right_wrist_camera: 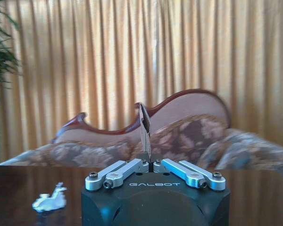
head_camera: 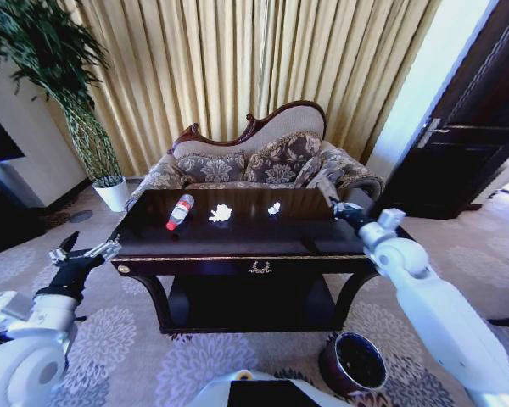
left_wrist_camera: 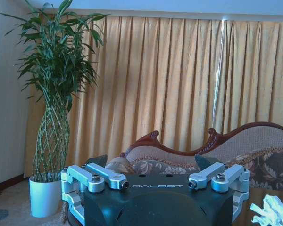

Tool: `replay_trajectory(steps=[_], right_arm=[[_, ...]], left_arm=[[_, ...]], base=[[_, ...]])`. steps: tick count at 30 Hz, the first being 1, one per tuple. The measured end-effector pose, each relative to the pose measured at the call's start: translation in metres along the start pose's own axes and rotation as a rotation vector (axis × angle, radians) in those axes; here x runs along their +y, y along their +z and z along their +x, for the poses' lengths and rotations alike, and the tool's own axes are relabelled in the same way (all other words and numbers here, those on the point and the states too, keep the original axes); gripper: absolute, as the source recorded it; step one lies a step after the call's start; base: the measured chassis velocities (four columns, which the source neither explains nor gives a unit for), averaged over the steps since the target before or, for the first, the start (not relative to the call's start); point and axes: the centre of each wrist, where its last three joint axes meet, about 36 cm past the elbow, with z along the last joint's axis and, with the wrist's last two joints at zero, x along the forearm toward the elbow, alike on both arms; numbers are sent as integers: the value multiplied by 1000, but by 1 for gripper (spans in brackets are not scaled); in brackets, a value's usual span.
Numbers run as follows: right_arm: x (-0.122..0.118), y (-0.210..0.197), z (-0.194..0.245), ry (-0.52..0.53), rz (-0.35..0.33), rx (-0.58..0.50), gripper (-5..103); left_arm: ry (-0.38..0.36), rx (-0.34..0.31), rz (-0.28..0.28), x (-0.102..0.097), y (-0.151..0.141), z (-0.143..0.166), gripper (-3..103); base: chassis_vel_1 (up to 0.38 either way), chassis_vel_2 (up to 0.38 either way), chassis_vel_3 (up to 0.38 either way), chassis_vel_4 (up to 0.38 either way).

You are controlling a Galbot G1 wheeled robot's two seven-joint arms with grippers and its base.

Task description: Move to the front of the table and place the trash on the table into the trash bin.

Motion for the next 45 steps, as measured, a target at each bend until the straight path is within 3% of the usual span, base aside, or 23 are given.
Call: replay_trajectory(steps=[7, 16, 32, 45], right_arm=[[-6, -4, 41, 82, 58, -23, 0], [-2, 1, 66, 97, 60, -12, 0], [4, 5, 77, 105, 60, 9, 0], [5, 7, 77, 115, 50, 9, 0]], left_arm=[[-11, -6, -2, 6, 4, -5, 100], [-4, -15, -6, 8, 2, -8, 100], [5, -7, 2, 7, 6, -11, 100], [9, -8, 1, 6, 5, -11, 100]], base=[[0, 0, 0, 0], [0, 0, 0, 0], [16, -14, -13, 16], [173, -174, -186, 171]])
